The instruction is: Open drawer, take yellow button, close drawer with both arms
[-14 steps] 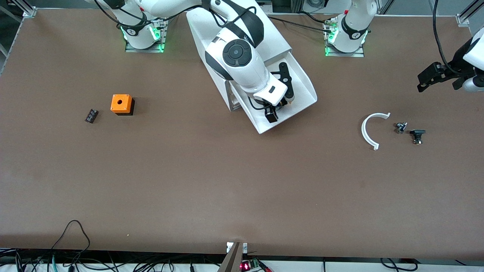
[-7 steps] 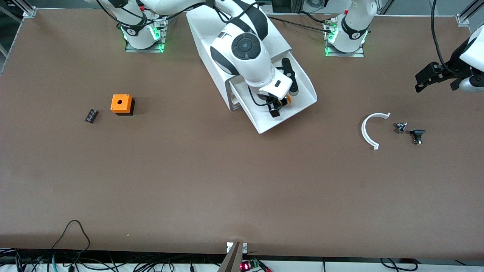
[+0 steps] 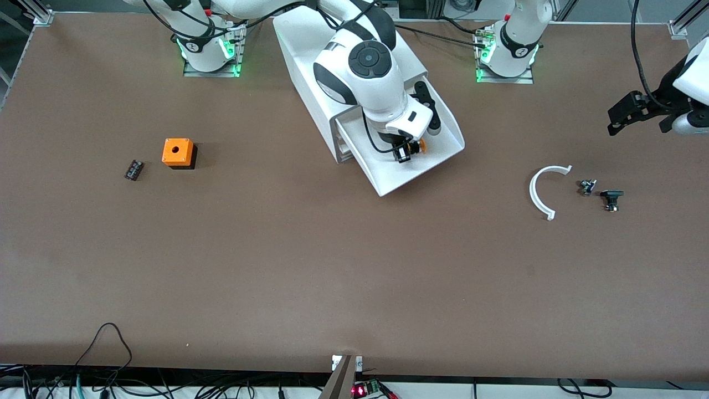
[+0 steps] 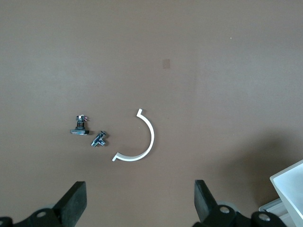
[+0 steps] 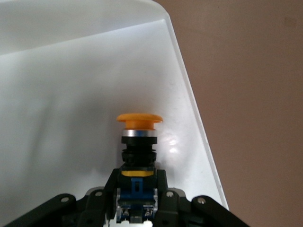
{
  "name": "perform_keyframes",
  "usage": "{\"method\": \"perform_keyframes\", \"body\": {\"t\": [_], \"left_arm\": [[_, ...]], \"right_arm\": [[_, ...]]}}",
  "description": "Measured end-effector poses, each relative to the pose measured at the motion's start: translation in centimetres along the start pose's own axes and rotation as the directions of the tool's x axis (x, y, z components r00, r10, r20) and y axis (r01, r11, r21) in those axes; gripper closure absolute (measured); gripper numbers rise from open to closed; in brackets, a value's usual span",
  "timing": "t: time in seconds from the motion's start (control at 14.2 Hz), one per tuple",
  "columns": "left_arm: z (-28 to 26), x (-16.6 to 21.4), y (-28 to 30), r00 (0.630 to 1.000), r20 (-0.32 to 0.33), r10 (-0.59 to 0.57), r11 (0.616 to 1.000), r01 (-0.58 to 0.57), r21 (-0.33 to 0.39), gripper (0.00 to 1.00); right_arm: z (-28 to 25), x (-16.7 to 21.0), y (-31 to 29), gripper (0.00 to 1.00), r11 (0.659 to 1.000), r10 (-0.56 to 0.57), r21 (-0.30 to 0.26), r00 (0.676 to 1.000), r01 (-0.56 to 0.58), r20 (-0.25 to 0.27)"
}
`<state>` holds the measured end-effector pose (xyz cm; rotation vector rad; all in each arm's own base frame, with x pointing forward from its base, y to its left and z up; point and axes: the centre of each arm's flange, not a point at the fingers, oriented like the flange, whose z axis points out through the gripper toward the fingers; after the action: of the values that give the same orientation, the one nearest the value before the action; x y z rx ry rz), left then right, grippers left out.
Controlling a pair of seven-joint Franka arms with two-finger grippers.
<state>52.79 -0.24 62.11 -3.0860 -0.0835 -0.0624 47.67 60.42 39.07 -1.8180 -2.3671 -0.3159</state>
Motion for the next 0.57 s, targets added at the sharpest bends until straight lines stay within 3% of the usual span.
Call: {"method": "perform_keyframes", "body": {"t": [0.35,0.57], "left_arm": [[0.4,0.3,0.0,1.0,0.001,-0.001,1.0,0.001,-0.002,0.0],[0.5,0.9,0.1,1.0,-0.027,0.001,1.0,-0.001,-0.008,0.0]], "right_arm": [[-0.8,0.5,0.0,0.67,1.0,-0.007,-0.013,1.0,0.007,-0.006],[-5.5,1.0,0.0,0.67,0.999,-0.002,-0.04,1.0,0.001,-0.012]]}}
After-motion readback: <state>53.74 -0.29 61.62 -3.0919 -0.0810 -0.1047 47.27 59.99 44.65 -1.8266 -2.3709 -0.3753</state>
